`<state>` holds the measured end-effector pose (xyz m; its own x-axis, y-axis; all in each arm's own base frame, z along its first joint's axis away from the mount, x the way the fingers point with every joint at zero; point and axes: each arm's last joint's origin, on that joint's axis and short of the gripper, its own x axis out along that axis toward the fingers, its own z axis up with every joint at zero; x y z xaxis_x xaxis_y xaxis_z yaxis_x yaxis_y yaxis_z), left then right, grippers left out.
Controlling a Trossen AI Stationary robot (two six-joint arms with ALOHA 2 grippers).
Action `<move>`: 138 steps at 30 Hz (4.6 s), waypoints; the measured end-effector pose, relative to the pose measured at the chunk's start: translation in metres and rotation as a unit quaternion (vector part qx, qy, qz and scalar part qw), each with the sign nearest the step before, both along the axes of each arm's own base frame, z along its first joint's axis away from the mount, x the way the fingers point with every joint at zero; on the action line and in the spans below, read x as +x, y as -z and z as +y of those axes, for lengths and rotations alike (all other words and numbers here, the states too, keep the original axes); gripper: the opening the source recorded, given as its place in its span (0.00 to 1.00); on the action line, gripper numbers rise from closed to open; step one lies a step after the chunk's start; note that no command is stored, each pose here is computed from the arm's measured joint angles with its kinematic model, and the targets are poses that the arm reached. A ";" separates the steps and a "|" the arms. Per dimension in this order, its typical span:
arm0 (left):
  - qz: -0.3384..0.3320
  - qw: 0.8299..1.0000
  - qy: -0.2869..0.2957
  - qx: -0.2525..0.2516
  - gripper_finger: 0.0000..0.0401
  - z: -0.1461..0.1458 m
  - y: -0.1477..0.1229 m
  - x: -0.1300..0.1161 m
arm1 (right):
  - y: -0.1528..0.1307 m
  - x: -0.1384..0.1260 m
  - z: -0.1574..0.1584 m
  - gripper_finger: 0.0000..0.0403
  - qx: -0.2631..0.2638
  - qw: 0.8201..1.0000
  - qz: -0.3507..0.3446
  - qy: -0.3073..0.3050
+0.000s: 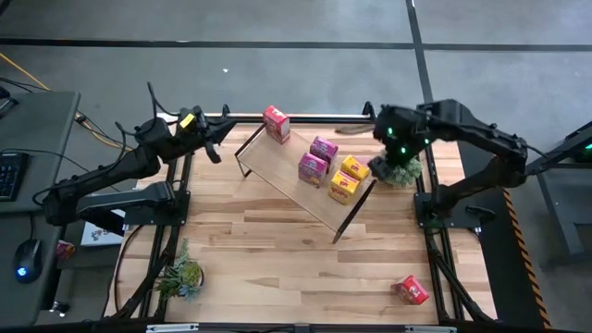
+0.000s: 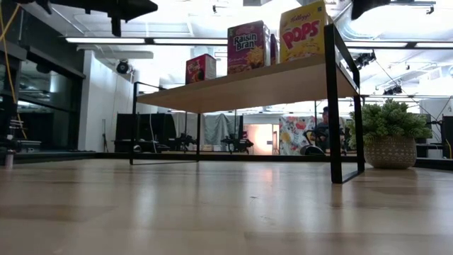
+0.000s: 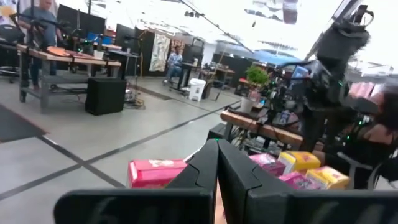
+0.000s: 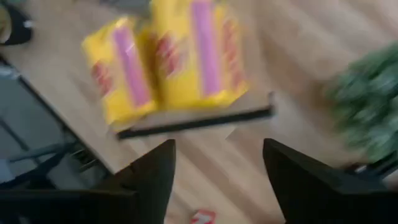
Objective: Stack cereal on shelf
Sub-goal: Put the red cereal box on the shelf
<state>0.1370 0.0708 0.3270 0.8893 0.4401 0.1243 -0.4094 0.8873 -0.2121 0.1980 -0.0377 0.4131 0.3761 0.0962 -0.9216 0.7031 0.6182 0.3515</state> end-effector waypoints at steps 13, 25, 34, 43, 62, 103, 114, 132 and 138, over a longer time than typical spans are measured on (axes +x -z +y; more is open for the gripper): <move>-0.007 1.000 0.012 0.003 0.00 -0.001 -0.001 0.000 | 0.051 -0.015 0.130 0.63 0.072 0.983 0.166 0.019; -0.005 0.999 0.040 0.000 0.00 -0.002 -0.001 0.001 | 0.113 -0.061 0.224 0.63 0.093 0.978 0.169 0.082; -0.011 0.999 0.039 -0.010 0.00 -0.002 -0.001 0.001 | 0.146 -0.077 0.254 0.63 0.058 0.981 0.171 0.068; -0.018 0.999 0.040 -0.023 0.00 -0.002 -0.001 0.001 | 0.155 -0.075 0.268 0.63 0.041 0.988 0.139 0.048; -0.022 0.999 0.032 -0.023 0.00 -0.001 -0.002 0.001 | 0.147 -0.080 0.261 0.63 0.008 0.990 0.140 0.023; -0.032 0.999 0.031 -0.017 0.00 -0.002 -0.005 0.000 | 0.129 -0.075 0.264 0.70 0.017 0.996 0.089 0.024; -0.032 0.999 0.031 -0.017 0.00 -0.002 -0.005 0.000 | 0.129 -0.075 0.266 0.91 0.028 0.995 0.096 0.026; -0.035 0.999 0.033 -0.025 0.00 -0.002 -0.005 0.000 | 0.128 -0.074 0.266 0.92 0.036 0.994 0.090 0.055; -0.036 0.998 0.033 -0.027 0.00 -0.002 -0.004 0.000 | 0.133 -0.070 0.270 0.92 0.024 0.996 0.065 0.060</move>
<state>0.1372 0.0693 0.3314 0.9063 0.3883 0.1666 -0.3321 0.8983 -0.2876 0.1281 0.2322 0.2805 0.2648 0.1035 -0.9587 0.8127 0.5112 0.2796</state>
